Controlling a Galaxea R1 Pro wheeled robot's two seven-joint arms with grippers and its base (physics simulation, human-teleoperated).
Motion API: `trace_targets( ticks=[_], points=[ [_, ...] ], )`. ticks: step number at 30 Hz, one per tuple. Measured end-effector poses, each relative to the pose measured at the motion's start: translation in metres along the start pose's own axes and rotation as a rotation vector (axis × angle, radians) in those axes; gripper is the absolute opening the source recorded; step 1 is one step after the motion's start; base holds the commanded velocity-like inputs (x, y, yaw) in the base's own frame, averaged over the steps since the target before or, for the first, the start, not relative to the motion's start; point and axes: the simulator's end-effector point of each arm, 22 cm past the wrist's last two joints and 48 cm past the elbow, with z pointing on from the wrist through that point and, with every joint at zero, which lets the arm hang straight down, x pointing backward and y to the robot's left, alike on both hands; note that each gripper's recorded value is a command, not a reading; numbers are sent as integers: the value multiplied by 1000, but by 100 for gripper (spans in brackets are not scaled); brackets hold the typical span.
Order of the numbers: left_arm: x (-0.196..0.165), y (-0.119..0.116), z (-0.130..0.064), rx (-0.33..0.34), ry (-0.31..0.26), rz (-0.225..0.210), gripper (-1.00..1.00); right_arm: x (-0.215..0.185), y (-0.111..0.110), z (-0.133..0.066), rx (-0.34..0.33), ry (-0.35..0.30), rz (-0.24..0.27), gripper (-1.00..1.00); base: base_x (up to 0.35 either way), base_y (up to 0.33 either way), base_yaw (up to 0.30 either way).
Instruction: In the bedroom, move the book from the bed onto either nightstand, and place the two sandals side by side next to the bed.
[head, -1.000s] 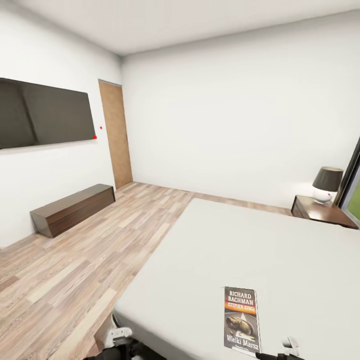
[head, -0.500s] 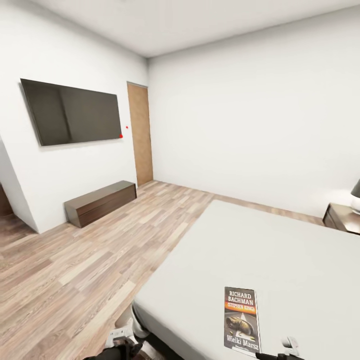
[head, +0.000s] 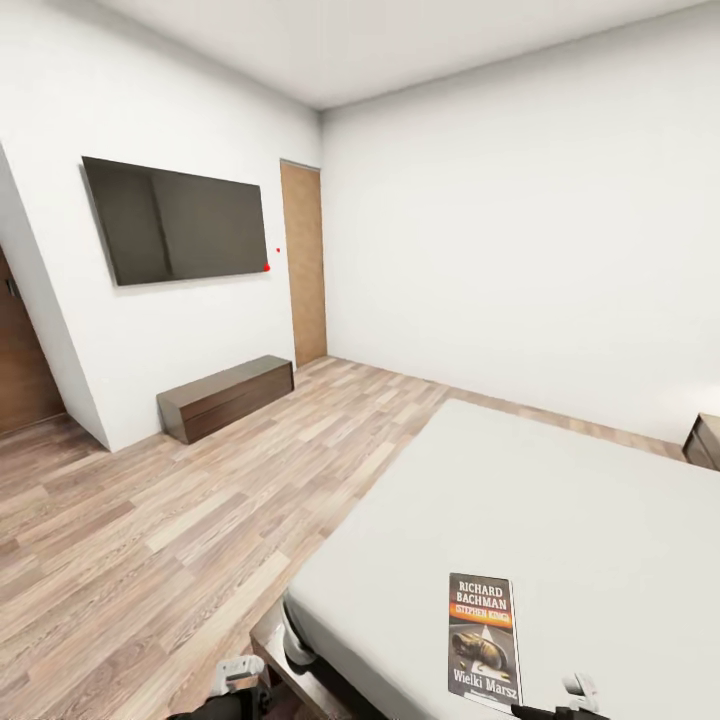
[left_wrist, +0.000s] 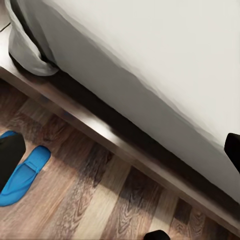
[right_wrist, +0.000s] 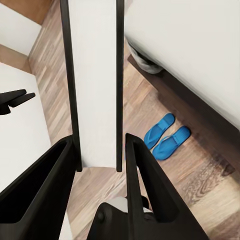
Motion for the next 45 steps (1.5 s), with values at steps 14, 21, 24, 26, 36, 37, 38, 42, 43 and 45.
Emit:
trace_targets(
  ticks=[14, 21, 24, 26, 36, 37, 38, 42, 43, 45],
  points=[
    [9, 4, 3, -5, 19, -9, 100, 7, -5, 2, 5, 14, 16, -100, 0, 0, 1],
    [12, 5, 3, -6, 25, -12, 100, 9, -5, 3, 5, 17, 20, -100, 0, 0, 0],
    [12, 5, 3, -6, 25, -12, 100, 9, -5, 3, 4, 18, 20, -100, 0, 0, 0],
    [12, 5, 3, -7, 25, -11, 100, 9, -5, 3, 4, 17, 19, -100, 0, 0, 0],
    [12, 5, 3, -6, 25, -12, 100, 9, -5, 3, 4, 18, 20, -100, 0, 0, 0],
    [12, 5, 3, -6, 25, -12, 100, 9, -5, 3, 4, 18, 19, -100, 0, 0, 16],
    [12, 5, 3, -7, 25, -12, 100, 9, -5, 3, 4, 17, 19, -100, 0, 0, 63],
    [12, 5, 3, -6, 25, -12, 100, 9, -5, 3, 5, 18, 19, -100, 0, 0, 156],
    [12, 5, 3, -6, 25, -12, 100, 9, -5, 3, 5, 18, 20, -100, 0, 0, 217],
    [12, 5, 3, -6, 24, -12, 100, 9, -6, 3, 5, 18, 20, -100, 0, 0, 224]
  ],
)
